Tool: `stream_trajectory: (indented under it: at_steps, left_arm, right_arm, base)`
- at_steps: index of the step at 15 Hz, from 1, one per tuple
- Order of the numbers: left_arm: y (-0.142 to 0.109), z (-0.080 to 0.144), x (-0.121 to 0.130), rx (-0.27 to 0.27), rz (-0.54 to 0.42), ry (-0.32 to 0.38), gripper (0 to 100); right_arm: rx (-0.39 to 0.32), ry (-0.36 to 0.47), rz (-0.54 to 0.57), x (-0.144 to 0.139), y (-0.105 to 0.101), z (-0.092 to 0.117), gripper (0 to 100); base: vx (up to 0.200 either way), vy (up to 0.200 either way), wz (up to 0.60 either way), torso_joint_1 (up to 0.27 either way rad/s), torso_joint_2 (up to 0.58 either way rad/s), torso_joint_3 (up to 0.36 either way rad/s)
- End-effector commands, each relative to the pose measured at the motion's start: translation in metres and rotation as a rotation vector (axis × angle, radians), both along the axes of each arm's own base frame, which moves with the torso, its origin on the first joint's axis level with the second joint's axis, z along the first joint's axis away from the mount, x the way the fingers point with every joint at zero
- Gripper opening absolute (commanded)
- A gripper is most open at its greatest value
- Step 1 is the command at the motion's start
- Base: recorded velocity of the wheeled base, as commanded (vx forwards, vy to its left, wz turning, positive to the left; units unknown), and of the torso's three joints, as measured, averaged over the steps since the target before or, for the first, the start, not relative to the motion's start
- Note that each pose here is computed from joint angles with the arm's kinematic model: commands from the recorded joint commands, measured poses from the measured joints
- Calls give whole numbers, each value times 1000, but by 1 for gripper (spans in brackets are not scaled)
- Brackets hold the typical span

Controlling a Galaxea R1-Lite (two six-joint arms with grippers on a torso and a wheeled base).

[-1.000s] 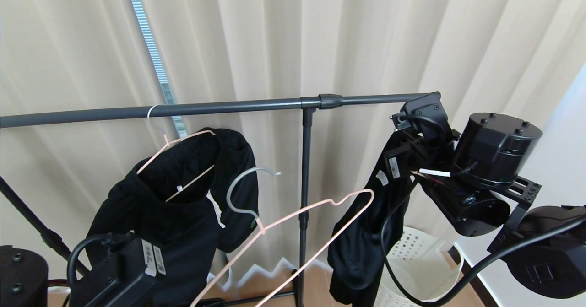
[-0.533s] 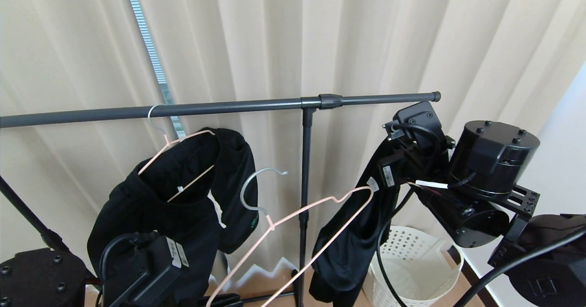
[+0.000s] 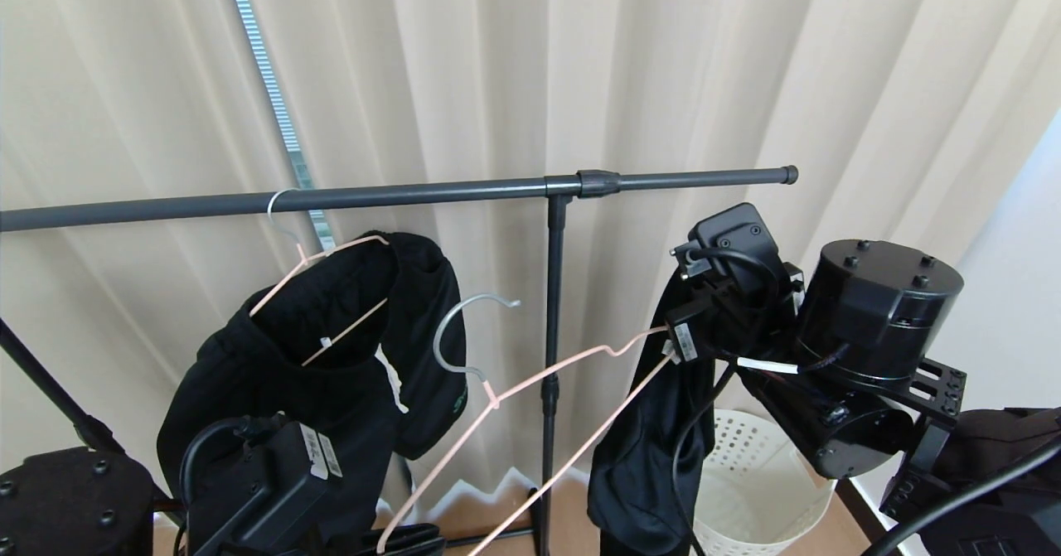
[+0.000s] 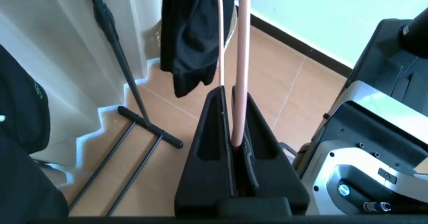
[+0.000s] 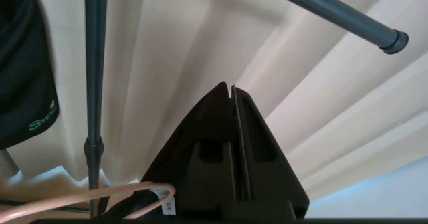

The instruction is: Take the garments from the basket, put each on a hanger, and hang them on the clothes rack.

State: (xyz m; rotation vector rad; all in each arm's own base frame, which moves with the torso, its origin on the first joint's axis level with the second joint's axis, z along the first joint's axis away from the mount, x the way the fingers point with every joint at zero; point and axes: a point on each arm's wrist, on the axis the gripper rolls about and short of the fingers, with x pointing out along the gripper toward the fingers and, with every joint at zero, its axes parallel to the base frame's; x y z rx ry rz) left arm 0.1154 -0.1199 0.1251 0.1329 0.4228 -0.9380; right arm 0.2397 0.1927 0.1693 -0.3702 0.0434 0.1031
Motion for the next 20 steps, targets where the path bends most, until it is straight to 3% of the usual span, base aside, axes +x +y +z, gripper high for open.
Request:
stream_trajectory:
  at_steps: [1,6,10,17,20]
  left_arm:
    - [0,0,0,0,0,0,0]
    - [0,2,-1,-20,-1,-11,0]
    - [-3,2,-1,-47,-3,-7,0]
    - [-2,0,5,-37,26,-1,0]
    - [0,0,6,-35,36,-2,0]
  right_arm:
    - [-4,4,4,0,1,-2,0]
    - [-11,21,6,5,7,-10,0]
    - [27,8,0,6,8,-9,0]
    - [23,13,92,-22,22,-6,0]
    - [32,1,105,-32,20,0,0]
  base:
    - [0,0,0,0,0,0]
    - [0,0,0,0,0,0]
    - [0,0,0,0,0,0]
    - [0,0,0,0,0,0]
    - [0,0,0,0,0,0]
